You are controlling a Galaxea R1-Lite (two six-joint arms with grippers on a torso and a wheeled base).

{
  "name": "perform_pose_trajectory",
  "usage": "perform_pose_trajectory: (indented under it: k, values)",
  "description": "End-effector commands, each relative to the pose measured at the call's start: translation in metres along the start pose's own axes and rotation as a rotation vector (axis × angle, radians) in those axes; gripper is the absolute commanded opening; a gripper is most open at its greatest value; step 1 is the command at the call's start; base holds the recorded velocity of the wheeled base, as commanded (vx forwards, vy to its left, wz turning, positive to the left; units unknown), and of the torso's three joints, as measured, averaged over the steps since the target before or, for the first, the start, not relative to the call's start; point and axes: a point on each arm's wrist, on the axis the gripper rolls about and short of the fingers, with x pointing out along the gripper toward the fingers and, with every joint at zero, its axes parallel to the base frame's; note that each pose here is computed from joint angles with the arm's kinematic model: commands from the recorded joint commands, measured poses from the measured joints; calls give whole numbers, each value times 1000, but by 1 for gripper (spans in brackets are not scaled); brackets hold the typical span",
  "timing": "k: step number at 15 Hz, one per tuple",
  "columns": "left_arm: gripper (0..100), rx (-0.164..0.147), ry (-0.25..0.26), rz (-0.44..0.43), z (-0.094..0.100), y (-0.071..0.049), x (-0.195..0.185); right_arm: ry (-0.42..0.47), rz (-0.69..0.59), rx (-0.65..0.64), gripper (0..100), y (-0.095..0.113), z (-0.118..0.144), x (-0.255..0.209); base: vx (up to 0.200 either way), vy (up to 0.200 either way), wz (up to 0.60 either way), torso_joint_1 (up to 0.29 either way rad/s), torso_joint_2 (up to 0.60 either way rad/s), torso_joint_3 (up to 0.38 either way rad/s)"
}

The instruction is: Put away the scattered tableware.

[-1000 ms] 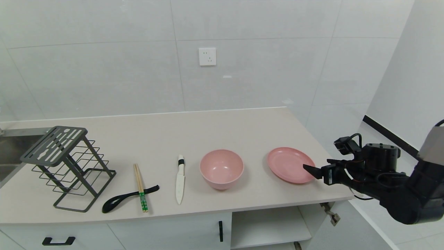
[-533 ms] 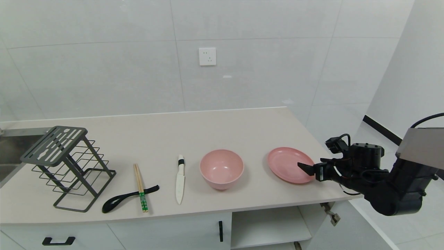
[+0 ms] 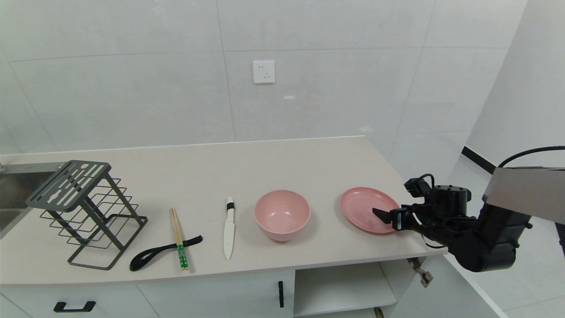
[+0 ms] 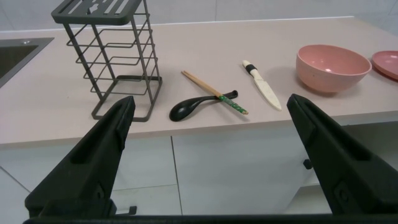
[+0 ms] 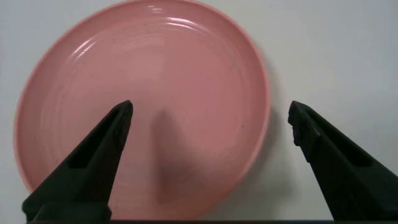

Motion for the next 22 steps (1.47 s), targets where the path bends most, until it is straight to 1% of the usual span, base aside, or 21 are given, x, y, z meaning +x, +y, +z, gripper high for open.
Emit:
perform_pose_trajectory:
  k: [1,3,6,7,11,13,15,16,17,19,20,21,22]
  values:
    - [100,0,1,0,0,0,0,9,16,-6,100,6,-4,7,0,0,0,0,0,0]
    - [100,0,1,0,0,0,0,6,7,4,100,8,-5,11,0,0,0,0,0,0]
    - [100,-2,-1,0,0,0,0,19,-9,11,100,3,-12,19,0,0,0,0,0,0]
    - [100,-2,1,0,0,0,0,28,-16,15,0,2,-16,21,0,0,0,0,0,0]
    - [100,-3,-1,0,0,0,0,33,-22,16,0,1,-18,21,0,0,0,0,0,0]
    - [100,-3,-1,0,0,0,0,29,-51,25,0,-5,-17,20,0,0,0,0,0,0]
    - [100,-3,-1,0,0,0,0,-25,-63,81,0,-11,-4,19,0,0,0,0,0,0]
    - [100,-3,-1,0,0,0,0,-87,-60,127,0,-11,10,14,0,0,0,0,0,0]
    - [100,-5,-1,0,0,0,0,-137,-46,181,0,-8,18,11,0,0,0,0,0,0]
    - [100,-5,-1,0,0,0,0,-207,-25,242,0,-5,28,7,0,0,0,0,0,0]
    - [100,-5,-1,0,0,0,0,-253,-10,308,0,-4,38,3,0,0,0,0,0,0]
    - [100,-5,-1,0,0,0,0,-269,-2,341,0,-3,42,0,0,0,0,0,0,0]
    - [100,-5,-1,0,0,0,0,-293,16,413,0,-1,48,-10,0,0,0,0,0,0]
